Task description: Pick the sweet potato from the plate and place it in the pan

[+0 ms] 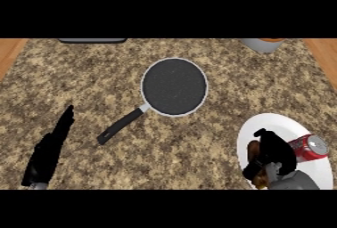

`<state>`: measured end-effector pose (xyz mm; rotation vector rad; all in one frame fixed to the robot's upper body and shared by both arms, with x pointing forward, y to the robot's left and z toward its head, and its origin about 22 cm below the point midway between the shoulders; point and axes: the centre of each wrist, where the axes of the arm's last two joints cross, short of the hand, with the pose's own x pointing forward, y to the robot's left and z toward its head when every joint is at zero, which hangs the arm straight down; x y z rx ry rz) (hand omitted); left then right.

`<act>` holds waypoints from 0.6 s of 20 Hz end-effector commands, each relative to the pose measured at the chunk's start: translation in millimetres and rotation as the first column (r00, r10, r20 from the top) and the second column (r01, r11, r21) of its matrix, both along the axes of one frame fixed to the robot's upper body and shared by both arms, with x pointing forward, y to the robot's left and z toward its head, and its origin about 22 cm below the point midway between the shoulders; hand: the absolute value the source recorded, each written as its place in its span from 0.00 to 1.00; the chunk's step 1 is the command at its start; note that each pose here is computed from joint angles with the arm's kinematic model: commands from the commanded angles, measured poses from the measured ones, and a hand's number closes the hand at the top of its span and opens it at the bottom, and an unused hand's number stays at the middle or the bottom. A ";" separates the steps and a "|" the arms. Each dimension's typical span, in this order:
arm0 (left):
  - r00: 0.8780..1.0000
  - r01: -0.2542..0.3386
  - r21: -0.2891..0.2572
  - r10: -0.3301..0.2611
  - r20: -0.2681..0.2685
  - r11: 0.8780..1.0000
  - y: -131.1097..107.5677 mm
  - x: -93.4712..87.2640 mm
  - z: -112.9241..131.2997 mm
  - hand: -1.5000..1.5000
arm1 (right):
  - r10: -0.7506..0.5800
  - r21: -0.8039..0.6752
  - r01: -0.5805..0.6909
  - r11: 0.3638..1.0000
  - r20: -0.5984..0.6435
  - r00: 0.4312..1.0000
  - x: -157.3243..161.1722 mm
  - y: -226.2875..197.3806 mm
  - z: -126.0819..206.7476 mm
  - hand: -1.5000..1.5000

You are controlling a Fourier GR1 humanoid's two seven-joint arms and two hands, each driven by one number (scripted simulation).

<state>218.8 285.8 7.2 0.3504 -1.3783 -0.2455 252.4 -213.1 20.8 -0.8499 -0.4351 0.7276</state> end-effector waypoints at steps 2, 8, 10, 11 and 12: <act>1.000 -0.009 -0.004 0.009 -0.021 1.000 2.3 -6.9 -1.0 0.50 | -0.243 0.119 0.241 0.963 0.000 0.970 -29.9 39.3 1.4 1.00; 1.000 -0.009 0.015 0.010 -0.005 1.000 5.0 -8.5 -1.3 0.50 | -0.221 -0.067 0.250 0.966 0.288 0.932 -50.3 45.5 29.7 1.00; 1.000 -0.002 -0.006 0.002 -0.002 1.000 2.5 2.6 -2.3 0.50 | -0.140 -0.142 0.222 0.965 0.436 0.889 -38.9 41.2 46.9 1.00; 1.000 -0.008 -0.008 0.008 -0.002 1.000 2.5 1.7 -2.7 0.50 | -0.043 -0.232 0.191 0.954 0.522 0.852 -37.7 35.0 52.7 1.00; 1.000 -0.010 -0.002 0.010 -0.012 1.000 -3.8 -1.3 -1.4 0.50 | -0.012 -0.259 0.194 0.946 0.570 0.822 -37.6 41.1 71.2 1.00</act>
